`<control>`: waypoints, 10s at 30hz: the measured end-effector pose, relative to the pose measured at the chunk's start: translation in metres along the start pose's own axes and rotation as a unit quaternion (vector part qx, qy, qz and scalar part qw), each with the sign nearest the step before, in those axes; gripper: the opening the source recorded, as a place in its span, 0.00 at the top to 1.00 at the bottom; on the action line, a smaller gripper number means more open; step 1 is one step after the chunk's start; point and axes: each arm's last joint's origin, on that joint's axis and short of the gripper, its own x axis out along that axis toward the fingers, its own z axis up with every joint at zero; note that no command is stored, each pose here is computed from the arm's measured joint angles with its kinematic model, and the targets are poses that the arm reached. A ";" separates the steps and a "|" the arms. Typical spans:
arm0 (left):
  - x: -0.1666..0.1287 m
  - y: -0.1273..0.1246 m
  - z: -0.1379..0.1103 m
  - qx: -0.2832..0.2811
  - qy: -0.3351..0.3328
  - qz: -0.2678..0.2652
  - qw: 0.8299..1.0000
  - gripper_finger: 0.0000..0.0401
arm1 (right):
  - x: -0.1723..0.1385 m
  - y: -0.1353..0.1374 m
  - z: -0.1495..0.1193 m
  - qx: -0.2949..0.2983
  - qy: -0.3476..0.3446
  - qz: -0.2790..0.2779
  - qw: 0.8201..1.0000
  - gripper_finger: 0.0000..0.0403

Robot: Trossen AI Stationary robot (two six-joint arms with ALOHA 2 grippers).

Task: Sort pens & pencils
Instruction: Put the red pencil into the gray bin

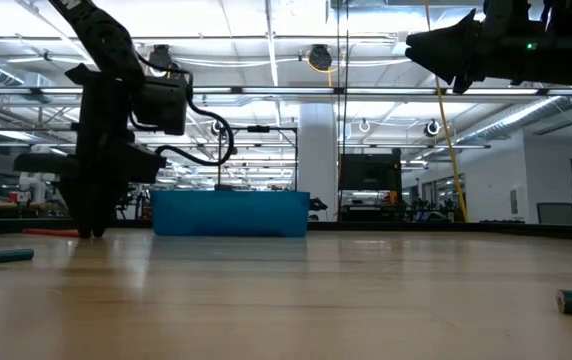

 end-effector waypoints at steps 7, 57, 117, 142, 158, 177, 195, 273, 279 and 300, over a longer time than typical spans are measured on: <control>0.001 0.004 -0.003 0.013 -0.010 -0.022 1.000 0.87 | 0.000 0.000 0.000 0.000 0.000 0.000 1.000 0.59; -0.029 -0.003 0.022 -0.017 -0.024 -0.001 1.000 0.68 | 0.000 0.000 -0.001 -0.002 0.007 0.000 1.000 0.59; -0.032 -0.007 0.047 -0.005 -0.118 0.004 0.993 0.99 | 0.000 0.000 -0.003 -0.005 0.013 0.001 1.000 0.59; -0.034 -0.002 -0.008 -0.157 0.149 0.009 0.976 0.76 | 0.000 0.000 -0.003 -0.007 0.013 0.001 1.000 0.59; -0.007 0.018 -0.031 -0.133 0.178 -0.017 0.975 0.60 | 0.000 0.000 -0.003 -0.005 0.017 0.000 1.000 0.59; 0.015 0.011 -0.042 -0.063 0.184 -0.001 0.981 0.60 | 0.000 0.000 -0.004 -0.006 0.022 0.000 1.000 0.59; 0.016 0.012 -0.041 -0.048 0.178 0.004 0.983 0.89 | 0.000 0.000 -0.004 -0.006 0.022 0.000 1.000 0.59; -0.020 -0.003 -0.019 -0.048 0.030 -0.022 0.998 1.00 | 0.000 0.000 -0.005 -0.007 0.026 0.001 1.000 0.59; -0.020 -0.009 -0.015 -0.032 0.031 -0.021 0.999 1.00 | 0.000 0.000 -0.005 -0.007 0.026 0.001 1.000 0.59; -0.073 -0.011 0.032 -0.004 -0.115 -0.013 0.993 1.00 | 0.000 0.000 -0.006 -0.008 0.031 0.001 0.999 0.59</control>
